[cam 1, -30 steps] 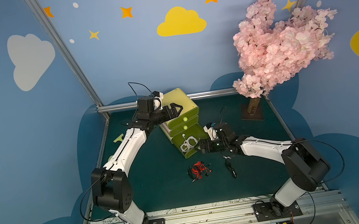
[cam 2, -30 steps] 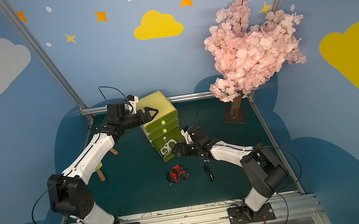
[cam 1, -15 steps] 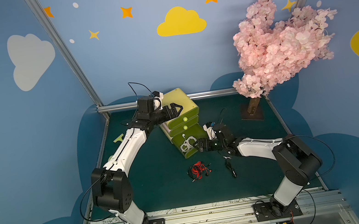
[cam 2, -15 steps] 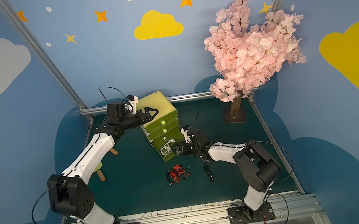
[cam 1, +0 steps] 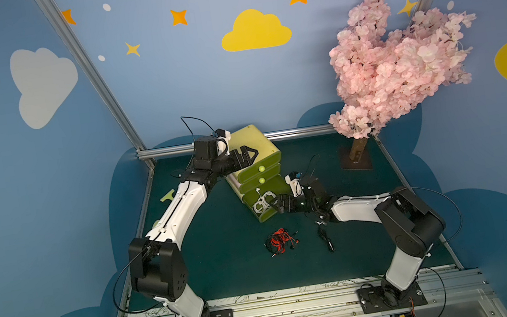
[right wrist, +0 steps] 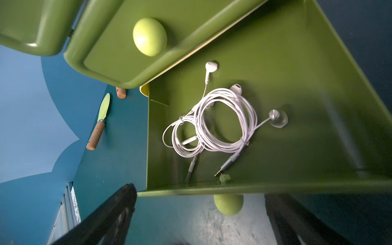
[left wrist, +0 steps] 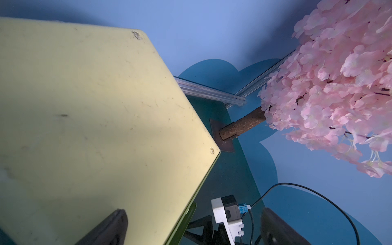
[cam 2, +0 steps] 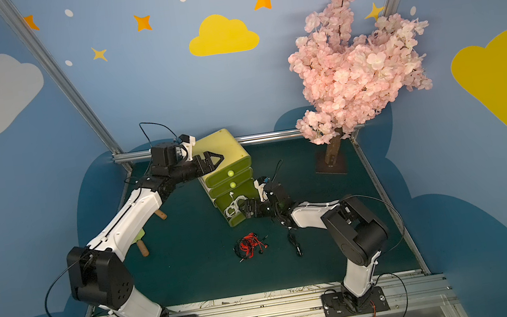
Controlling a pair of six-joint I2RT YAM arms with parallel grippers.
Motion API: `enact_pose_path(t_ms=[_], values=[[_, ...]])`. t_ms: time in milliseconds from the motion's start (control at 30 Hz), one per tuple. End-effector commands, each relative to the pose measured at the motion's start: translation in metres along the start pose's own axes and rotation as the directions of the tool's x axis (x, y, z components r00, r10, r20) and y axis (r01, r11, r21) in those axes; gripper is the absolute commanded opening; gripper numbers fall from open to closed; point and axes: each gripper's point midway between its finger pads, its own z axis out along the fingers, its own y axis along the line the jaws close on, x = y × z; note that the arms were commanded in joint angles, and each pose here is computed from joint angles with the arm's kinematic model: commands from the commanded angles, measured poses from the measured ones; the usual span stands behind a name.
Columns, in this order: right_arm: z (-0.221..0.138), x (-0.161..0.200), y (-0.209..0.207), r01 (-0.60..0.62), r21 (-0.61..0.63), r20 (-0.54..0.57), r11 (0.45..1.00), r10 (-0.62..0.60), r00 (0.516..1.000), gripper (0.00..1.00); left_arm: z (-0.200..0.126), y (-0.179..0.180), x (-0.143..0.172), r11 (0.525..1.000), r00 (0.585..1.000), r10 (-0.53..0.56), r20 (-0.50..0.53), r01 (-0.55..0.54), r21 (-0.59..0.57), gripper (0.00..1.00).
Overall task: Place the wired earphones into the drawer by color
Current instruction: Close the drawer in the storage box.
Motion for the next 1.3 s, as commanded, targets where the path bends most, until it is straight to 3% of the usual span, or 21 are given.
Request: enact_pose_path(t_ms=[0,1067,1267], values=[[0.005,-0.011,0.013,0.040,-0.058,0.055,0.997,-0.037,0.998,0.98,-0.003,0.004,0.009,0.999,0.999,-0.028,-0.038,0.028,-0.016,1.00],[0.052,-0.038,0.022,0.123,-0.094,0.163,0.988,-0.106,0.981,0.98,-0.001,0.006,0.014,0.999,0.998,-0.039,-0.050,0.038,-0.011,1.00],[0.058,-0.049,0.027,0.147,-0.112,0.231,0.983,-0.118,0.966,0.98,-0.001,0.006,0.014,0.999,0.998,-0.042,-0.053,0.041,-0.008,1.00]])
